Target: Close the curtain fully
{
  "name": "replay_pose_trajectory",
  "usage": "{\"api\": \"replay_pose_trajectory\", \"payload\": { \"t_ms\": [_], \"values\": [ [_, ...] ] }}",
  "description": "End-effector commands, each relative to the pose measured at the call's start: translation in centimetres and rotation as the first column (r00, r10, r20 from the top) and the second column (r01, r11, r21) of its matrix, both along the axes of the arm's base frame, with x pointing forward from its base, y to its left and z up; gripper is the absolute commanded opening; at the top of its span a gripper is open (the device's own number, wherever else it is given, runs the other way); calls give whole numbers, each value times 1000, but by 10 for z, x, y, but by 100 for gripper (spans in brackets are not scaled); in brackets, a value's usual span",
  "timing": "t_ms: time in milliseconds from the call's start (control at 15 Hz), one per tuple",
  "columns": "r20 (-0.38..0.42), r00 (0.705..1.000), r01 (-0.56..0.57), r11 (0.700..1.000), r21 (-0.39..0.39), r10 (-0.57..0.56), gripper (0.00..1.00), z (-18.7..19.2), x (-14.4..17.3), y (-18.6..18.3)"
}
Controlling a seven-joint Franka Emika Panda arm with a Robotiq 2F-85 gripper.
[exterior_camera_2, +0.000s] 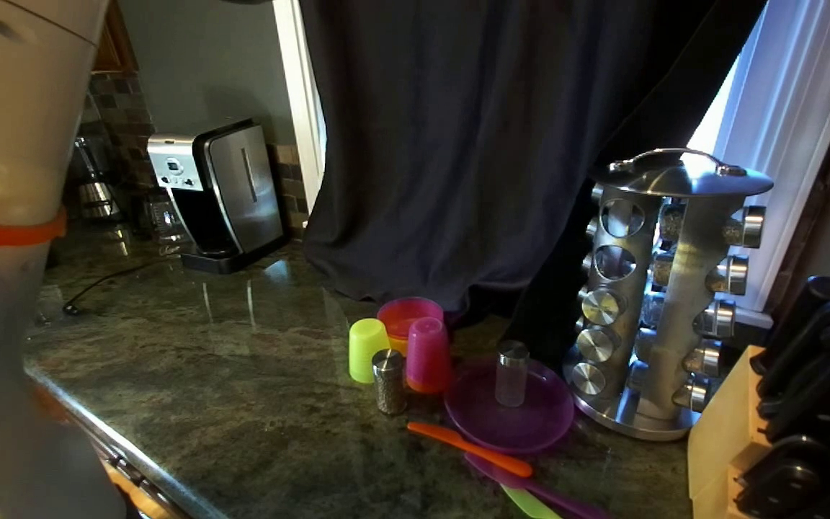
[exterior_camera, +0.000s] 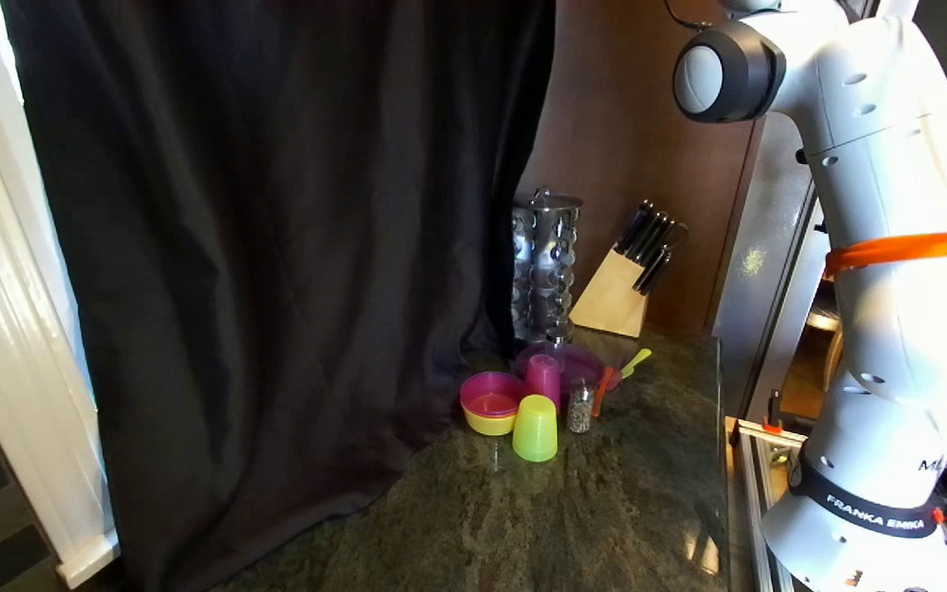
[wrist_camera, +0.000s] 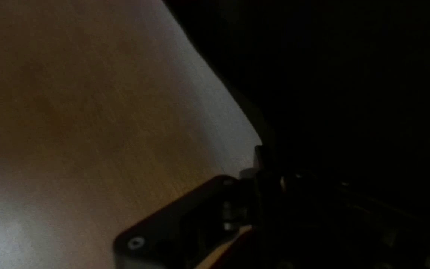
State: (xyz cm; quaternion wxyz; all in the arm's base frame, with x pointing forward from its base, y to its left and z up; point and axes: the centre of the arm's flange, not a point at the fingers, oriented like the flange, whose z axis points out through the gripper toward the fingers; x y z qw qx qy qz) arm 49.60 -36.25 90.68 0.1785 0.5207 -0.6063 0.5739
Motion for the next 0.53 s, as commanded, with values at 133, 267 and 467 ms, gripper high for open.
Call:
{"api": "replay_pose_trajectory", "payload": {
  "t_ms": [133, 267, 467],
  "values": [
    [-34, 988, 153, 988, 24, -152, 1, 16, 23, -75],
    [-41, 987, 158, 987, 22, -157, 1, 17, 29, -75],
    [-53, 980, 195, 980, 28, -194, 35, 10, 27, -57]
  ]
}}
